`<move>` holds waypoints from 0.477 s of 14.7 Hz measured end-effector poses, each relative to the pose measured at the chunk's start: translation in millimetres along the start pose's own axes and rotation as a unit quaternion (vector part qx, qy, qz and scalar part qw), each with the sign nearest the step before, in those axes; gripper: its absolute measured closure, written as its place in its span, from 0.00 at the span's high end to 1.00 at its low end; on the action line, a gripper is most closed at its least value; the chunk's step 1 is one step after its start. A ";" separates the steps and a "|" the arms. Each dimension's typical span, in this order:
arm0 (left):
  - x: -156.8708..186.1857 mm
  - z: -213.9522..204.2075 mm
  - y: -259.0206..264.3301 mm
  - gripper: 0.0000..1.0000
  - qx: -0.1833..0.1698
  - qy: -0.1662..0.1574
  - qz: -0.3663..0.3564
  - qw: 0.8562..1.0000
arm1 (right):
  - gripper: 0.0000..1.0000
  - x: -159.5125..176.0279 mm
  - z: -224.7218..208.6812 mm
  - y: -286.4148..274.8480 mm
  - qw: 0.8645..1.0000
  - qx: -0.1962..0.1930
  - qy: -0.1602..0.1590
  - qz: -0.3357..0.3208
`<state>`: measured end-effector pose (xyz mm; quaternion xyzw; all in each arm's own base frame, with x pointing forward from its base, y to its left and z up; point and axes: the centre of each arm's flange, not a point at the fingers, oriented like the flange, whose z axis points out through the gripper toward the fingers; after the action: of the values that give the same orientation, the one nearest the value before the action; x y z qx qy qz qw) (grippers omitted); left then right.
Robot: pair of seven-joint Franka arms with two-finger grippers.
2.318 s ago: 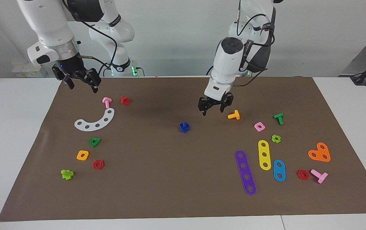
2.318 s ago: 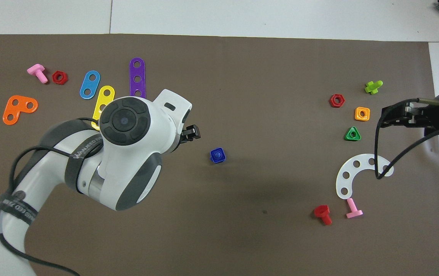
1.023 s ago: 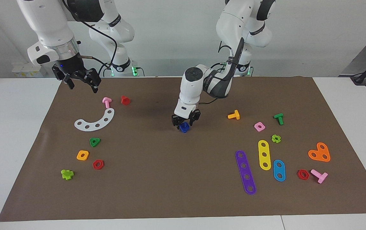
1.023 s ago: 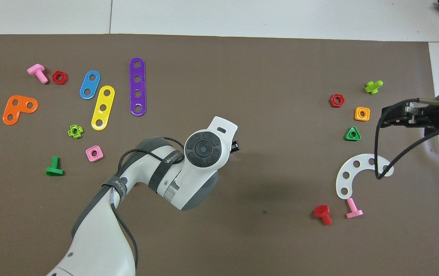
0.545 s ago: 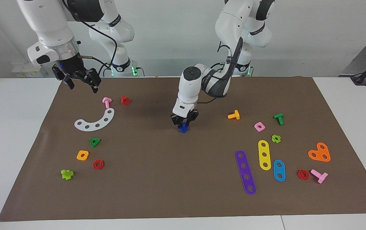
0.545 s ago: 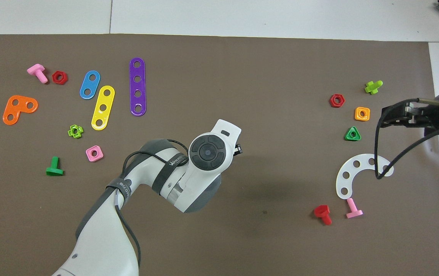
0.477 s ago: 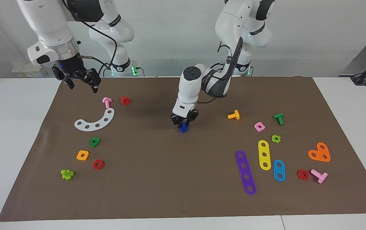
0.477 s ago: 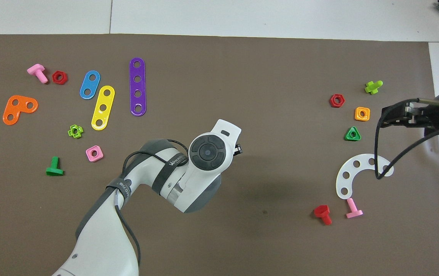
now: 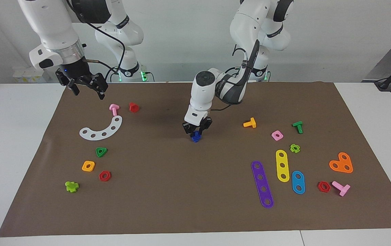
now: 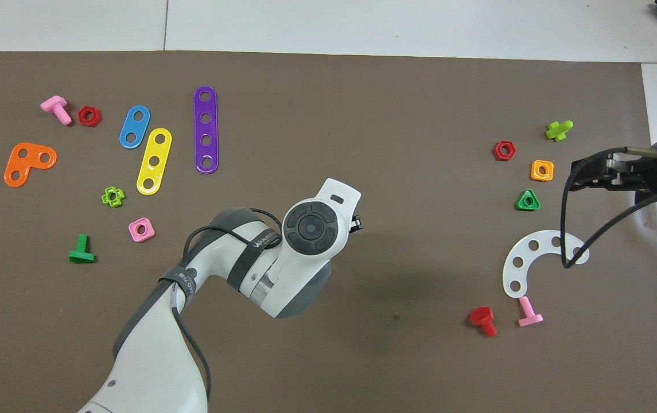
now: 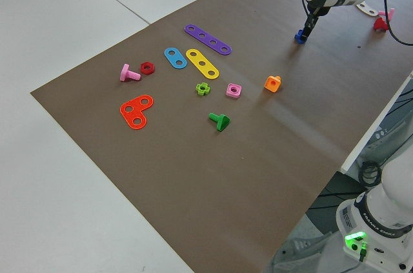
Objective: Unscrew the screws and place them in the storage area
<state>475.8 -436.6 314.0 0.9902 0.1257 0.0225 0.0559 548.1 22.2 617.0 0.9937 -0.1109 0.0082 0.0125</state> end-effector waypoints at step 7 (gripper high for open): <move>16.0 -33.3 13.0 0.47 0.006 -0.002 -0.004 1.000 | 1.00 -0.5 -0.6 -0.8 1.000 0.000 0.001 -0.001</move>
<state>492.5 -441.5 349.1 0.9900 0.1302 0.0196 0.0498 547.8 23.1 617.5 0.9938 -0.1101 0.0089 0.0124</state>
